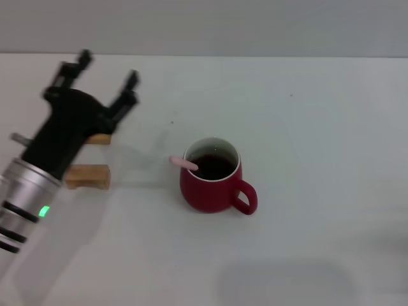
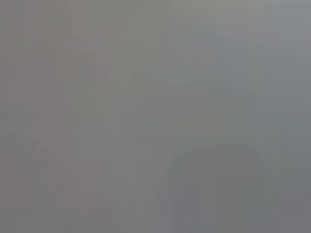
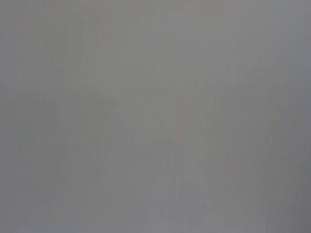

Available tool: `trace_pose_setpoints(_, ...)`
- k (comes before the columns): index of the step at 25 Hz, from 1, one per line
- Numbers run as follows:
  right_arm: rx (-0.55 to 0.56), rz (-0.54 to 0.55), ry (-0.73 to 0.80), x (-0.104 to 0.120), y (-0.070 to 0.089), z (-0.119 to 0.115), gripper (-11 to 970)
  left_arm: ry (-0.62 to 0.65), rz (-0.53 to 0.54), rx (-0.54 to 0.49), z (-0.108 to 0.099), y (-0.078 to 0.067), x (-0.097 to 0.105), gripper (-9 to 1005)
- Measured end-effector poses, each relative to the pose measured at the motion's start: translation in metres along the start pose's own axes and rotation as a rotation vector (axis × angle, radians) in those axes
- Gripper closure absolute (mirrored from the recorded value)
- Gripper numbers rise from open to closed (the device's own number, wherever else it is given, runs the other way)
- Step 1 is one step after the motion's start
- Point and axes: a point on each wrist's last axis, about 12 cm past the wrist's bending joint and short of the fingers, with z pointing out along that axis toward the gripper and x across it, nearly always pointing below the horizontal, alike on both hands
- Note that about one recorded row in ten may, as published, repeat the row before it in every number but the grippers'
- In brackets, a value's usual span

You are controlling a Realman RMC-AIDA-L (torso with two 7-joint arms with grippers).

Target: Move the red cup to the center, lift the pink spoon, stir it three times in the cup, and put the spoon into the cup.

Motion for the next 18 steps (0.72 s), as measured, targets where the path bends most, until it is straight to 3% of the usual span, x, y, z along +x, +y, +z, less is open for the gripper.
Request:
trace_pose_setpoints(3,0.008,-0.004,-0.010,-0.001,-0.002,-0.001,959,0.017,0.012,-0.058,-0.004,0.013,0.003,162)
trace_pose_setpoints(6,0.013,-0.014,-0.034,-0.004,-0.004,-0.003,956,0.070,0.019,-0.195,-0.018,0.038,0.011,162)
trace_pose_setpoints(9,0.010,-0.030,-0.082,-0.010,-0.007,-0.007,947,0.106,0.017,-0.251,-0.027,0.047,0.017,162)
trace_pose_setpoints(18,0.070,-0.089,-0.248,-0.031,-0.012,-0.019,919,0.157,0.001,-0.306,-0.051,0.049,0.024,162)
